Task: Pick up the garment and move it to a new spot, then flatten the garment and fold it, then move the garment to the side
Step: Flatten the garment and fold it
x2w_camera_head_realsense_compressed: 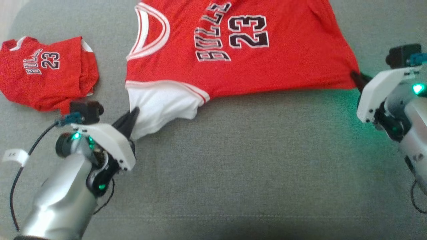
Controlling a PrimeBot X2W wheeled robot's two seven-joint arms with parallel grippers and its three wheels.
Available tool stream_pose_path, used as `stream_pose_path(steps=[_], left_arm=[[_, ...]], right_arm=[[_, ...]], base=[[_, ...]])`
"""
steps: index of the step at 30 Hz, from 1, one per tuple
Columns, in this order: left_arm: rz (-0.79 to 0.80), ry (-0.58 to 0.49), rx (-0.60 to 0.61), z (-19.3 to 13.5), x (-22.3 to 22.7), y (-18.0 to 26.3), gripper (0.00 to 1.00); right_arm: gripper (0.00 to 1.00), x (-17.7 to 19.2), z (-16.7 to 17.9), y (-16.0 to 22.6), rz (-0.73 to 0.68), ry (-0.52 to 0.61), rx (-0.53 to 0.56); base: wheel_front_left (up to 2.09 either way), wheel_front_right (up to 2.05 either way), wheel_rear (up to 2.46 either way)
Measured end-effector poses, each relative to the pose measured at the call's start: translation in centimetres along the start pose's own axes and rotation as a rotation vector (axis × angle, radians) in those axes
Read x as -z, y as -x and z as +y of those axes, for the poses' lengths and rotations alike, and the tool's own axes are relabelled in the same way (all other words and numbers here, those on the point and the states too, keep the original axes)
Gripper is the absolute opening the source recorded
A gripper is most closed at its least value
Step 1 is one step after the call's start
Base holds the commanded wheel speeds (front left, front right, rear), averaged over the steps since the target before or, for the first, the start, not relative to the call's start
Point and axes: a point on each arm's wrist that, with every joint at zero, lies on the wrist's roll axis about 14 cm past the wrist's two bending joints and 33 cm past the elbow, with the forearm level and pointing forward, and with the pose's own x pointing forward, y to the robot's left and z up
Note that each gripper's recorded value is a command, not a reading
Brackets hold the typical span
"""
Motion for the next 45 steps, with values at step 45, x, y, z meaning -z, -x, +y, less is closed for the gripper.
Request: stream_pose_path(steps=[45], left_arm=[[0.298, 0.222, 0.253, -5.7, 3.9, 12.0, 0.0]], right_arm=[[0.0, 11.7, 1.7, 12.2, 0.479, -0.096, -0.204]], base=[[0.0, 0.0, 0.0]])
